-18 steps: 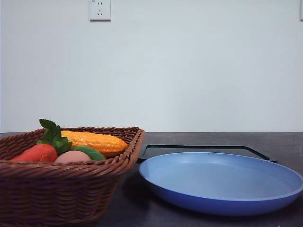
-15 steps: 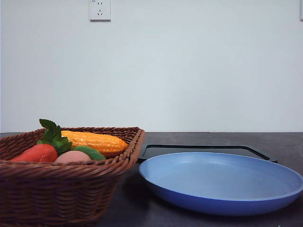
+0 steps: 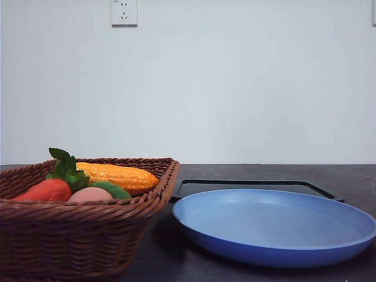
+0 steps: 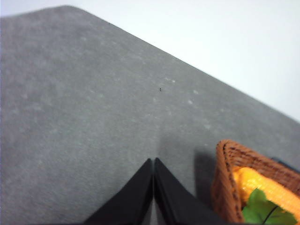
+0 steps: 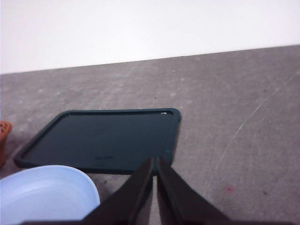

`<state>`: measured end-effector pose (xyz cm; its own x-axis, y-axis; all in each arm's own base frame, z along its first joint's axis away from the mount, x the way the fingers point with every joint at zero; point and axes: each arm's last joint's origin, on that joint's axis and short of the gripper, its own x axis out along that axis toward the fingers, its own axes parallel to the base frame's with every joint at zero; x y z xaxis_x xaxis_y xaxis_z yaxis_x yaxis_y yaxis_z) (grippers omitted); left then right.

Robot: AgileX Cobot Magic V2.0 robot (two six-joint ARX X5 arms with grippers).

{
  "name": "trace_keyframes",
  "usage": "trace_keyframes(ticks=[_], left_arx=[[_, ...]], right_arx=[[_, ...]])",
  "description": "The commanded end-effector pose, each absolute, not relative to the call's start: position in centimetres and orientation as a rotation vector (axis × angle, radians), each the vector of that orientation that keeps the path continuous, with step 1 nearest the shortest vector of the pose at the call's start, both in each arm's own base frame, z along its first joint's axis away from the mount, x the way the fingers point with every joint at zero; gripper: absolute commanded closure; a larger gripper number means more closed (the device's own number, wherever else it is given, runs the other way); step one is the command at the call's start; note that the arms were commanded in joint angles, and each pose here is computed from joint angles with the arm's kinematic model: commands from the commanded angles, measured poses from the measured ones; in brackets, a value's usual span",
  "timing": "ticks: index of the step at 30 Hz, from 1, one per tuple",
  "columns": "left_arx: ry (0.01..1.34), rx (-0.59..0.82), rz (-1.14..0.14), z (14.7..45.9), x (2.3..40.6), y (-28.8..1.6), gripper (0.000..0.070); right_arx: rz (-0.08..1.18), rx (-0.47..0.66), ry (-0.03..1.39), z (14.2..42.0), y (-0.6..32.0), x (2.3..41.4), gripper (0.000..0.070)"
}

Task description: Transfer egg from basket to plate and serve

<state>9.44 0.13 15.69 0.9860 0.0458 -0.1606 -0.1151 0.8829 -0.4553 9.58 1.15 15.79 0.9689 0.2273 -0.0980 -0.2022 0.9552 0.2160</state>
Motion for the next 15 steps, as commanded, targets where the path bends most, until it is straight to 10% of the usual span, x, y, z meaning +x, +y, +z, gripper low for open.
trace_keyframes(ticks=[1,15], left_arx=[[0.168,-0.54,0.091,15.0,9.5,0.1,0.07],[0.278,-0.575,-0.04,16.8,9.2,-0.3,0.07]], right_arx=[[0.219,0.27,0.12,15.8,1.2,9.6,0.07],[0.137,0.412,0.22,16.8,1.0,9.0,0.07]])
